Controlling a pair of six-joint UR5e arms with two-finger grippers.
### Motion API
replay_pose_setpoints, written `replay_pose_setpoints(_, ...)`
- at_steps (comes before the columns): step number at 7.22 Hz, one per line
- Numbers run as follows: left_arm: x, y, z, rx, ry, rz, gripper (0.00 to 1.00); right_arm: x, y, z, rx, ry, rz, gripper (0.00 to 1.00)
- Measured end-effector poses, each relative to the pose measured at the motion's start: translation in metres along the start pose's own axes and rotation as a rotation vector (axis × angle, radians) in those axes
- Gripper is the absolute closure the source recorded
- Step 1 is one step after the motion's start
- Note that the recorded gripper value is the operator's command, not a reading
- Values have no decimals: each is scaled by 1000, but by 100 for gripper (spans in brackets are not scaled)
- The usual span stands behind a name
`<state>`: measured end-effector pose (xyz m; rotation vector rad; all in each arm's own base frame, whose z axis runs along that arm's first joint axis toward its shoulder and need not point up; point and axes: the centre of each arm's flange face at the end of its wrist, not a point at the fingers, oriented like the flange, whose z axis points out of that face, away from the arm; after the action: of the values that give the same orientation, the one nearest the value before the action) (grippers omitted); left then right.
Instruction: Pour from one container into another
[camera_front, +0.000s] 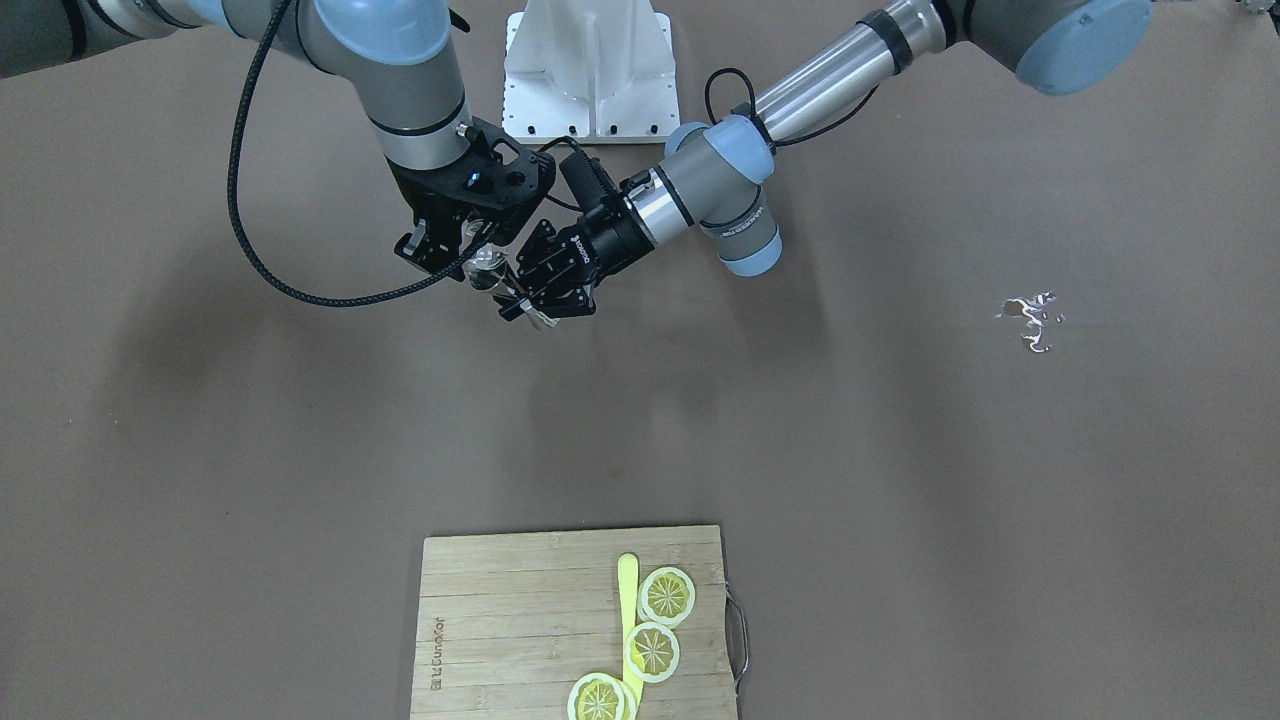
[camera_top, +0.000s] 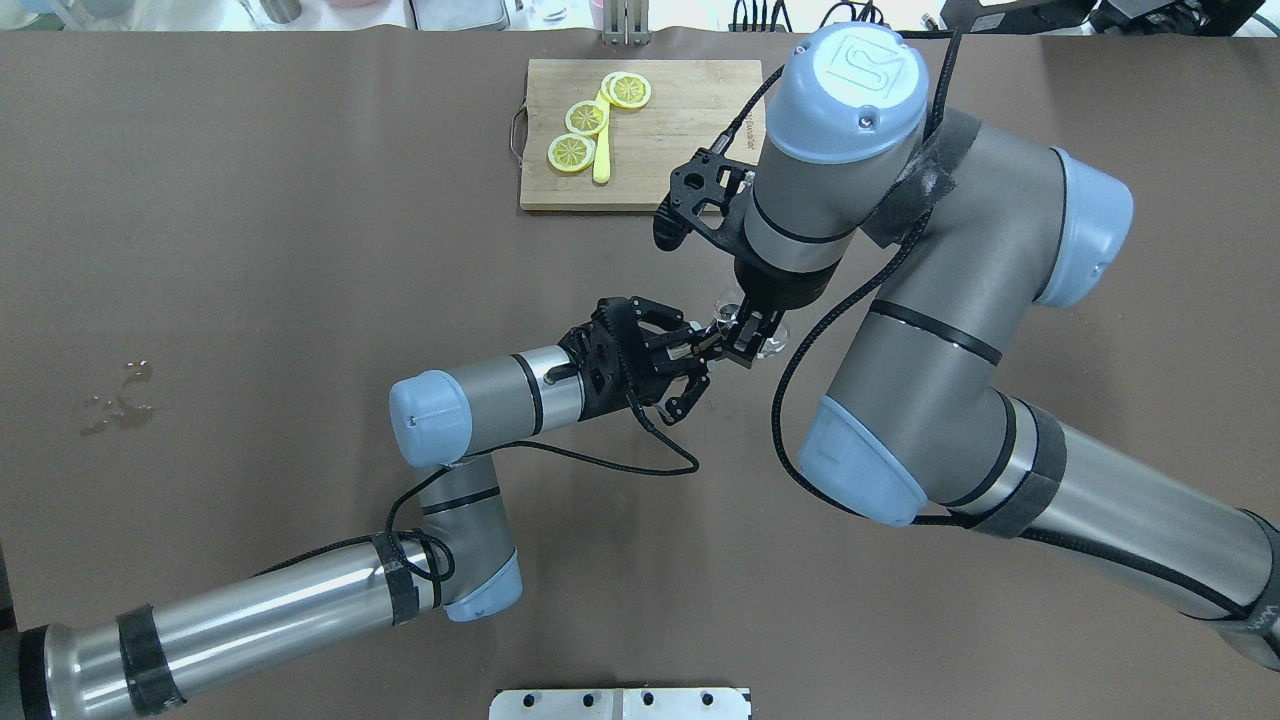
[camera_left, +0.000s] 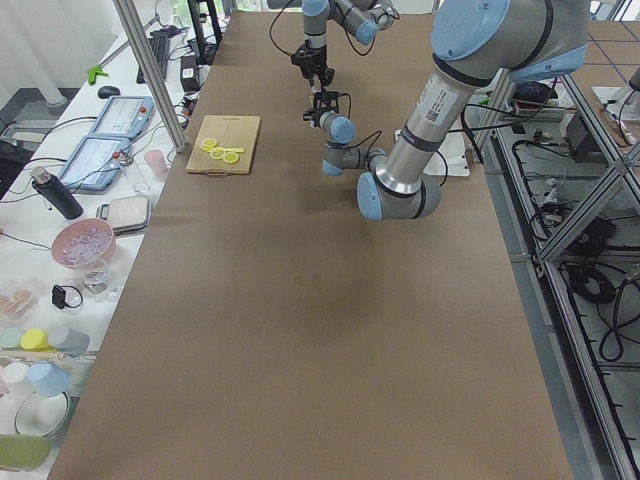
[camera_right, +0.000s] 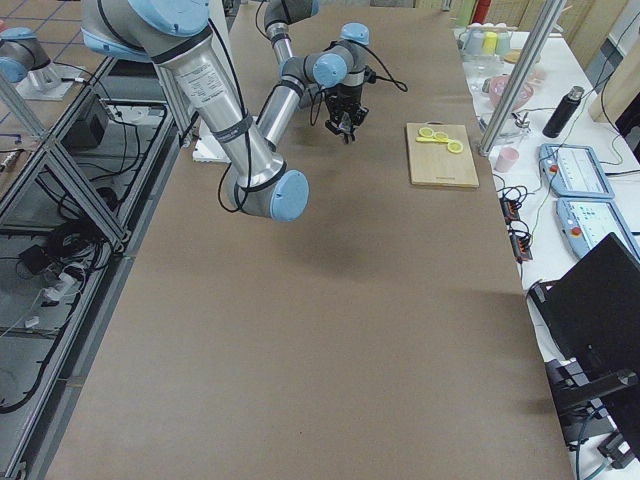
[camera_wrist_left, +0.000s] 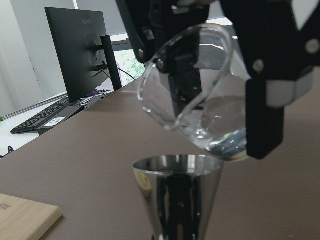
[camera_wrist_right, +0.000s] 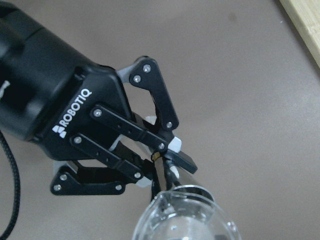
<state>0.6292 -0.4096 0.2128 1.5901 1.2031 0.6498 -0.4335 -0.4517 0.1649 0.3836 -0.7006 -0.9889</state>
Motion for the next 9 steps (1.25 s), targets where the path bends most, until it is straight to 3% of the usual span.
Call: replay_pose_setpoints(9,-4,13,-30,25,14,0,100,0,14,-19,-42,14,4,100)
